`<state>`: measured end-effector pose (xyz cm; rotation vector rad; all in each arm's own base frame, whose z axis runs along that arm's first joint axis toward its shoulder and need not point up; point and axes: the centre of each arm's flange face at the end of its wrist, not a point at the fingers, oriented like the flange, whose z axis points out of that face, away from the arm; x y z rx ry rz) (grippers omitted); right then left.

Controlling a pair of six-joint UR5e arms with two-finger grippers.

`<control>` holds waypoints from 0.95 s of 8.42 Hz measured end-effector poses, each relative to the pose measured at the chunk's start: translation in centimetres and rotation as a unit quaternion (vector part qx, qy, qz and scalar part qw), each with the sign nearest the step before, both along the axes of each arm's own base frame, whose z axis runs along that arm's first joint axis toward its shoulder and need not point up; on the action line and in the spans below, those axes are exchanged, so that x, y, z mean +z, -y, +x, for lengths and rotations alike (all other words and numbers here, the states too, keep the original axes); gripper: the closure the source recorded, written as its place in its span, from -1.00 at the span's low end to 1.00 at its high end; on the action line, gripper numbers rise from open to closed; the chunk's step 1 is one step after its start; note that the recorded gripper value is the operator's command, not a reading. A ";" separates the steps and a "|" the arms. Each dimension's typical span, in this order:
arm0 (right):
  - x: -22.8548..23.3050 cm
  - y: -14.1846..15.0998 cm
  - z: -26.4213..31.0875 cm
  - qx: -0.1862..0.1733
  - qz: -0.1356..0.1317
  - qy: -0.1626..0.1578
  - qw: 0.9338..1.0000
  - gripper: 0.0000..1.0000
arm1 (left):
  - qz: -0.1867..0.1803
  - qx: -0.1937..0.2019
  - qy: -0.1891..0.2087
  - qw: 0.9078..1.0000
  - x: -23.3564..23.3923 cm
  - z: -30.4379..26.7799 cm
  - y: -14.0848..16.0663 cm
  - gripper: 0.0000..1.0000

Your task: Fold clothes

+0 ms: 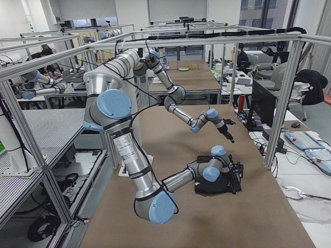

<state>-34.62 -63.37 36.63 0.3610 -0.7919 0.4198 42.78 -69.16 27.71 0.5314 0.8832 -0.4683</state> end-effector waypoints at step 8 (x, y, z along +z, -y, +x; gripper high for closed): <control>20.2 -2.1 35.7 -0.189 0.143 -0.284 0.929 -0.90 | 0.098 0.140 0.304 0.937 21.9 -40.3 -14.8 -1.00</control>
